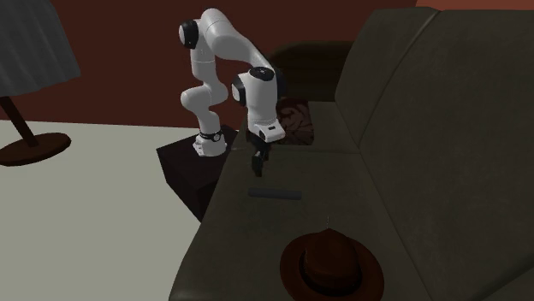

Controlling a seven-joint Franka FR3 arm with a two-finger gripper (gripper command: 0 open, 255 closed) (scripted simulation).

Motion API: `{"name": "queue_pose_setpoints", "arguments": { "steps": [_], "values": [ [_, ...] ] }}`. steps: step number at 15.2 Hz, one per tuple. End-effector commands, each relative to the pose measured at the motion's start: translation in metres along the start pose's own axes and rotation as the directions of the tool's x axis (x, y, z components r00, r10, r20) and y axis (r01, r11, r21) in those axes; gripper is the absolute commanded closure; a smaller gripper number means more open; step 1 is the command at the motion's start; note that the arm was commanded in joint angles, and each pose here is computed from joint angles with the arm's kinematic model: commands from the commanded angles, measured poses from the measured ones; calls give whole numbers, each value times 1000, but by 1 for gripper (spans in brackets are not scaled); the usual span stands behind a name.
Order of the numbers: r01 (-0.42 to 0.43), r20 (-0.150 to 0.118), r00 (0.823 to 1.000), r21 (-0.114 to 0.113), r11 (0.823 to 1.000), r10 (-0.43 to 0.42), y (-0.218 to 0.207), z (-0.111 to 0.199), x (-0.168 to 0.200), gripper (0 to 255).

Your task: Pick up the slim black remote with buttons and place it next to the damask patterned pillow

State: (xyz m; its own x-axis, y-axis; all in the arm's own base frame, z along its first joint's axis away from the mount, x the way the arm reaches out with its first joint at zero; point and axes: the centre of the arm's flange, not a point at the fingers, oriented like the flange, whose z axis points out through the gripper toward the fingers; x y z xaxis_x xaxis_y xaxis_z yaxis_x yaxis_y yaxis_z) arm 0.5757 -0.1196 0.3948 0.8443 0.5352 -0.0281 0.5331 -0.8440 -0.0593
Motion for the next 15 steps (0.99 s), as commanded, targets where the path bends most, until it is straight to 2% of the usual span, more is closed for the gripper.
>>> {"name": "queue_pose_setpoints", "arguments": {
  "steps": [1,4,11,15],
  "values": [
    [37,1,999,5,999,-37,17,16,13,0],
    [88,3,996,14,996,-88,39,37,38,0],
    [88,3,996,14,996,-88,38,74,38,0],
    [88,3,996,14,996,-88,38,77,38,0]
  ]
}}
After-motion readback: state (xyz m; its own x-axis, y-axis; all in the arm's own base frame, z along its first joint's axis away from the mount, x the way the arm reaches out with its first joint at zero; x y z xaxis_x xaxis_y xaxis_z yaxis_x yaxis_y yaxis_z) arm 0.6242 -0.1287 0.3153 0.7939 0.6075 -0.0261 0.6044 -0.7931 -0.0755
